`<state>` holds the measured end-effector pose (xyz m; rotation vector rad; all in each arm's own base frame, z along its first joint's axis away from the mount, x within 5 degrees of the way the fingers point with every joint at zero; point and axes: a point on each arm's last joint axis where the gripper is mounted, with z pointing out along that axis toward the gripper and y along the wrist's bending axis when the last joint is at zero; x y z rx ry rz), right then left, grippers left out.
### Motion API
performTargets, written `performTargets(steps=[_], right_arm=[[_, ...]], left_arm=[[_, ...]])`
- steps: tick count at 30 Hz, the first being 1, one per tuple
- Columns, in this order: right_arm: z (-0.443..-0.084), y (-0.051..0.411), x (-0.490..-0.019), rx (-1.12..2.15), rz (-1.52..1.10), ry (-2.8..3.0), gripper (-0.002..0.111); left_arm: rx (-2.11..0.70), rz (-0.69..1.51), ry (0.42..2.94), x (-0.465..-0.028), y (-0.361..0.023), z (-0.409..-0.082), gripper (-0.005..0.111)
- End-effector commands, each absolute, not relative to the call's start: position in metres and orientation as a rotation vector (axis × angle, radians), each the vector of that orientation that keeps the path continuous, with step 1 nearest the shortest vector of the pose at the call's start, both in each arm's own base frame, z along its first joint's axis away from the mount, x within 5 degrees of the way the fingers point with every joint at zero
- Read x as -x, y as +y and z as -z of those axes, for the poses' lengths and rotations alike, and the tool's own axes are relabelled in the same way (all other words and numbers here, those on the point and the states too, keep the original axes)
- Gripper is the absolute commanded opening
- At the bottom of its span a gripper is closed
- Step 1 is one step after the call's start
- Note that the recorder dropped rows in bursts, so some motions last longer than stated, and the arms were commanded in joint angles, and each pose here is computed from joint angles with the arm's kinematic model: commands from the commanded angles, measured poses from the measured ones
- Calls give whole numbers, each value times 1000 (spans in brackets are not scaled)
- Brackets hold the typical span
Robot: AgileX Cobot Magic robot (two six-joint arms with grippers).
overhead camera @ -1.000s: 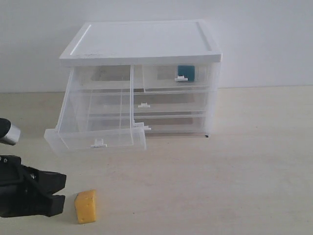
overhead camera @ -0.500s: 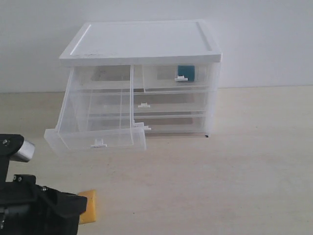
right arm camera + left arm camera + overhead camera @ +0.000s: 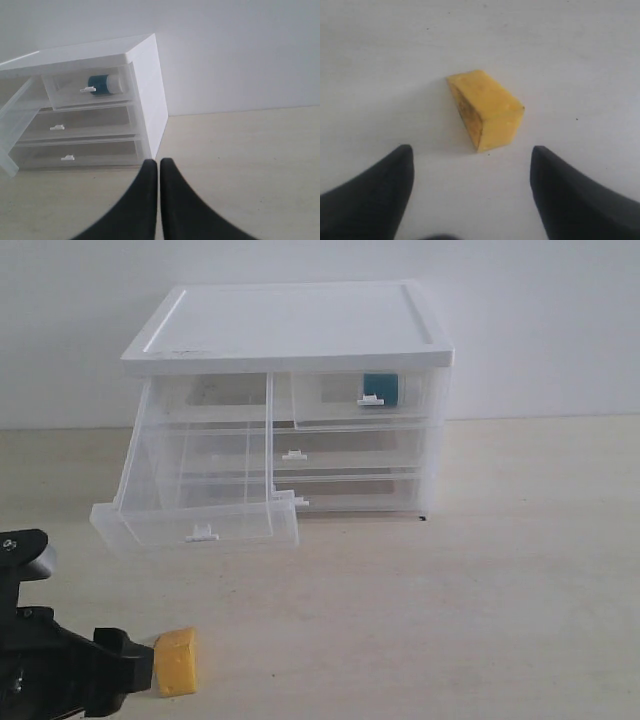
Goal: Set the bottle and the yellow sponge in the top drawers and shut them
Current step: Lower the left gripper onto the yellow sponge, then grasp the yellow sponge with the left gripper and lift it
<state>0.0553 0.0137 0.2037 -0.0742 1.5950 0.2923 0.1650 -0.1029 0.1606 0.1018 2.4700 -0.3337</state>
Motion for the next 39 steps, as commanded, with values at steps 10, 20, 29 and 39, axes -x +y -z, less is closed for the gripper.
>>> performTargets(steps=[10,20,29,39], right_arm=[[-205,14,-55,75,-294,1582,0],[-205,14,-55,75,-294,1582,0],[-205,14,-55,75,-294,1582,0],[-205,14,-55,69,-299,1581,0]], left_arm=[[-107,338,2562,-190,-128,-143,61],[-105,290,2596,-213,-143,-130,61],[-199,301,2596,-212,-145,-128,4],[-283,457,2571,-184,-138,-141,4]])
